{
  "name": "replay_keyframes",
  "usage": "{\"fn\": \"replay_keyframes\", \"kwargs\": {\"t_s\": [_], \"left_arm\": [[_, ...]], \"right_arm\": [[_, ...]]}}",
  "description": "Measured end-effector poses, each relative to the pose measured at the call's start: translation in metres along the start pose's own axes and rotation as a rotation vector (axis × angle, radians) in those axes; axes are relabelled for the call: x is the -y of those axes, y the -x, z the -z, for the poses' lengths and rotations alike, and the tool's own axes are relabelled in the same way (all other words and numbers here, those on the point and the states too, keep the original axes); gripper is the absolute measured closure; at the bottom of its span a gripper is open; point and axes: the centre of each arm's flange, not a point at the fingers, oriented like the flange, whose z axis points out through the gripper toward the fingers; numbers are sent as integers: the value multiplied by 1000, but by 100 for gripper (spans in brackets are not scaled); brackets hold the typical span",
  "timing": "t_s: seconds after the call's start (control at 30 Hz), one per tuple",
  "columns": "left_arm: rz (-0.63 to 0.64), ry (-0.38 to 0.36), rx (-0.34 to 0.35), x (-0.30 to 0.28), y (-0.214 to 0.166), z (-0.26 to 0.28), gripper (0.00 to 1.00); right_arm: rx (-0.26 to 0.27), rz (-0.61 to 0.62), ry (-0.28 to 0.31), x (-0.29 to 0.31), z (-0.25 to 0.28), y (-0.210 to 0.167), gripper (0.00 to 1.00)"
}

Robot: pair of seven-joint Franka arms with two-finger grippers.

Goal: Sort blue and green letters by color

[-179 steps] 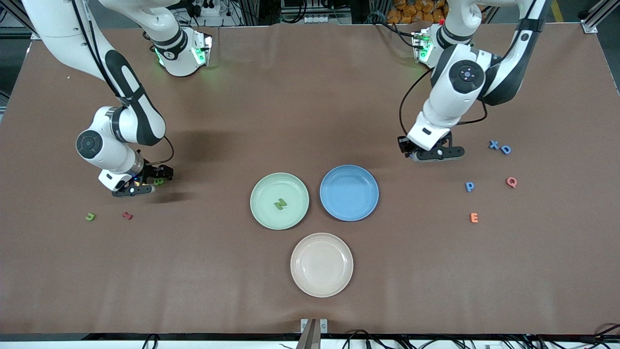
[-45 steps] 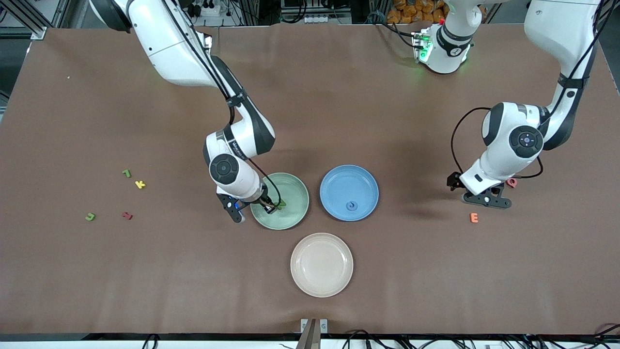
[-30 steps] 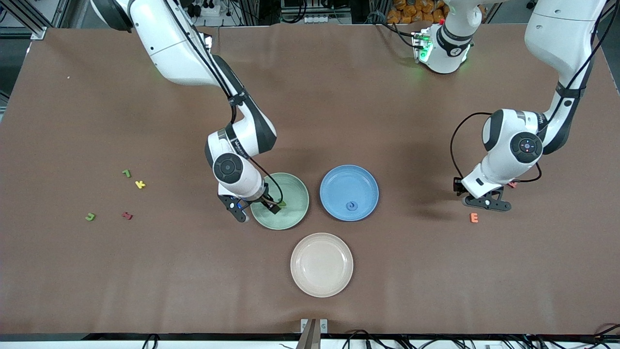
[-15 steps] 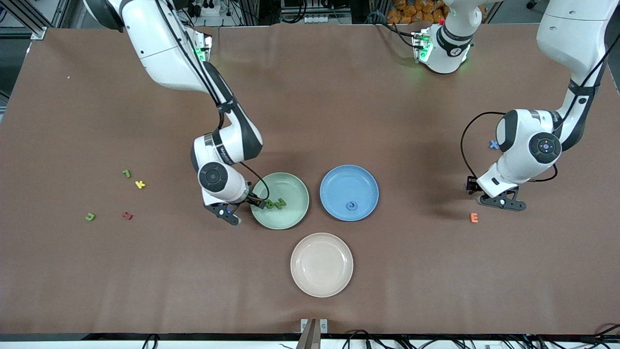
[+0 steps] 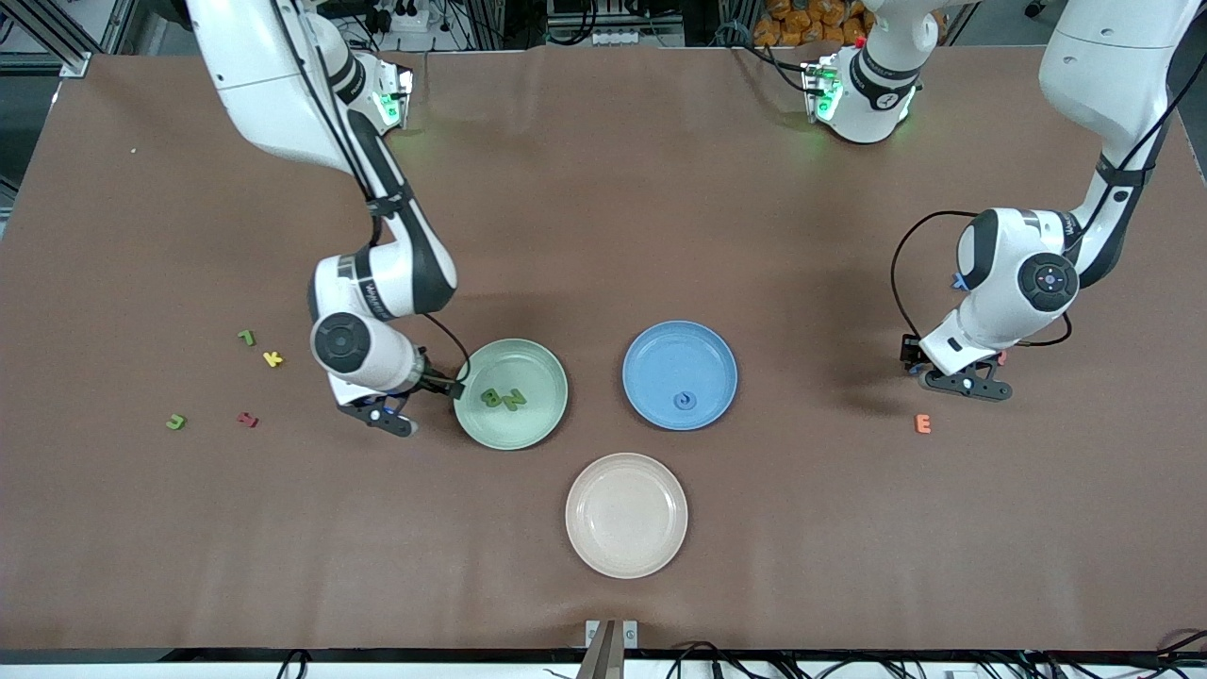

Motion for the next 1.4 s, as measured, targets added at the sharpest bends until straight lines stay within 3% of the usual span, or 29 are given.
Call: {"fn": "replay_keyframes", "kwargs": {"t_s": [0.27, 0.53, 1.07, 1.2, 1.4], "left_arm": [[2, 5, -5, -2, 2, -8, 49], [4, 7, -14, -4, 5, -11, 49], [7, 7, -21, -3, 7, -11, 50], [4, 10, -23, -7, 7, -10, 61], [5, 10, -25, -7, 7, -9, 69]], "right_arm": [[-73, 96, 15, -71, 1, -1, 0], [-93, 201, 24, -138, -4, 7, 0], [-141, 363, -3, -174, -24, -24, 0], [-151, 387, -9, -185, -34, -31, 0], [-163, 394, -3, -195, -43, -40, 0]]}}
